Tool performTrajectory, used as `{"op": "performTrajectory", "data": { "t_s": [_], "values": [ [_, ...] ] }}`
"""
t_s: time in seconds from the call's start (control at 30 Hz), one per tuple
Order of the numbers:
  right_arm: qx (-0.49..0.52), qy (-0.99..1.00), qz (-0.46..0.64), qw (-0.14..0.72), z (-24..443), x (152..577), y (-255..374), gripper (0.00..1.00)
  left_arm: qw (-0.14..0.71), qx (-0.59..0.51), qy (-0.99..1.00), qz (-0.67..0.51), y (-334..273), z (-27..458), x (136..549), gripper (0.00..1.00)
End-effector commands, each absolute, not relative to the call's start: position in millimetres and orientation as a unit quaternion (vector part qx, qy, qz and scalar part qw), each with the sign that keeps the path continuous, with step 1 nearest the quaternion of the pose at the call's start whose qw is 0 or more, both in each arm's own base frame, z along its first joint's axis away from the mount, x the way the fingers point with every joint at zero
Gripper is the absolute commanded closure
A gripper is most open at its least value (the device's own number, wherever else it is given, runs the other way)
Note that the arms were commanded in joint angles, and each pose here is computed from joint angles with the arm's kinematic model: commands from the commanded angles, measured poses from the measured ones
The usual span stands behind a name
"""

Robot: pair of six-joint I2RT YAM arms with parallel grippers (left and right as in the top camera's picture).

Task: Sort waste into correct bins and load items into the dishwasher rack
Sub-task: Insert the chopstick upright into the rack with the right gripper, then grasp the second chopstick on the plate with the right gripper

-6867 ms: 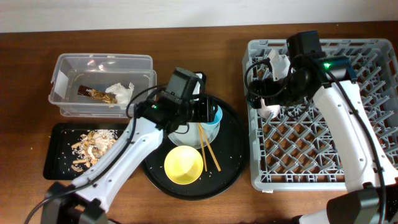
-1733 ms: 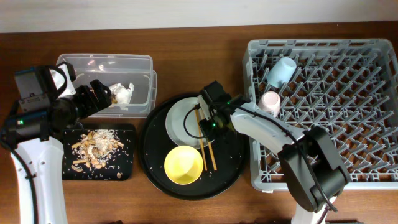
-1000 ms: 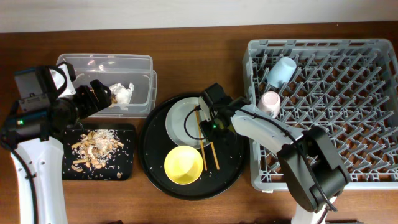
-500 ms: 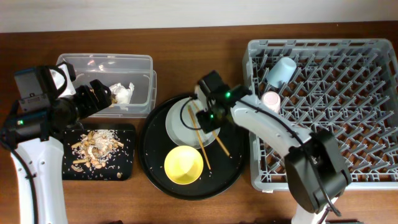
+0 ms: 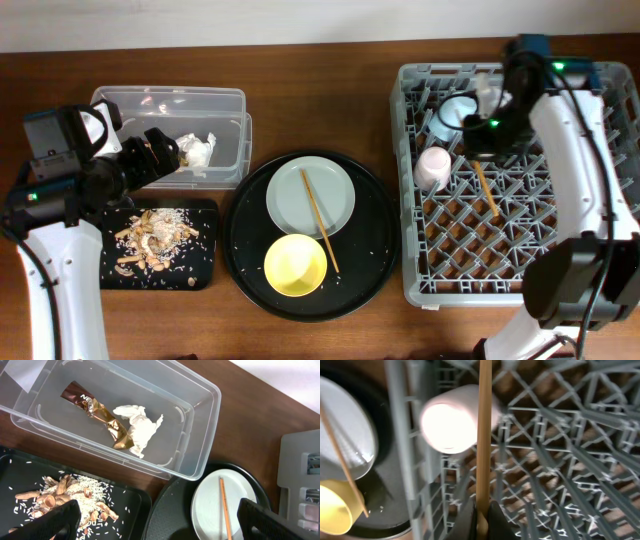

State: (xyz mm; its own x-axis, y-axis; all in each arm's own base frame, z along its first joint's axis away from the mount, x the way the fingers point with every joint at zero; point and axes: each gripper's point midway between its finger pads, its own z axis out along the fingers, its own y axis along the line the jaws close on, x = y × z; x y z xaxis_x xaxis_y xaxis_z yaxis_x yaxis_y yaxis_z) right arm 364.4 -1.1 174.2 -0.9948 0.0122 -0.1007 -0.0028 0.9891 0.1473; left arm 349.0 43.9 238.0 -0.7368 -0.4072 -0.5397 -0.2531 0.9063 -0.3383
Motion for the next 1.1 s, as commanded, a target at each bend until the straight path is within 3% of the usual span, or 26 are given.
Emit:
{"op": "performTrajectory", "data": {
  "t_s": [0.0,0.23,0.37,0.43,0.67,0.8,0.9,1.07],
  "values": [
    [0.018,0.996,0.070,0.044,165,359,-15,0.96,0.330,-0.176,0.920,-0.117,46,248,350,0.01],
    [0.077,0.996,-0.032,0.020,125,353,-51,0.95,0.330,-0.176,0.920,-0.117,46,248,350,0.01],
    [0.079,0.996,-0.032,0.032,124,359,-51,0.95,0.330,-0.176,0.920,-0.117,46,248,350,0.01],
    [0.077,0.996,-0.028,0.035,124,361,-50,0.87,0.330,-0.176,0.920,-0.117,46,248,350,0.01],
    [0.072,0.997,-0.018,0.037,119,362,-46,0.86,0.330,-0.176,0.920,-0.117,46,248,350,0.01],
    [0.062,0.990,0.115,0.053,137,372,-1,0.86,0.330,-0.176,0.920,-0.117,46,248,350,0.01],
    [-0.026,0.937,0.340,0.080,183,375,81,0.86,0.330,-0.176,0.920,-0.117,46,248,350,0.01],
    [-0.140,0.941,0.297,0.086,175,370,148,0.72,0.330,-0.176,0.920,-0.117,46,248,350,0.01]
  ]
}}
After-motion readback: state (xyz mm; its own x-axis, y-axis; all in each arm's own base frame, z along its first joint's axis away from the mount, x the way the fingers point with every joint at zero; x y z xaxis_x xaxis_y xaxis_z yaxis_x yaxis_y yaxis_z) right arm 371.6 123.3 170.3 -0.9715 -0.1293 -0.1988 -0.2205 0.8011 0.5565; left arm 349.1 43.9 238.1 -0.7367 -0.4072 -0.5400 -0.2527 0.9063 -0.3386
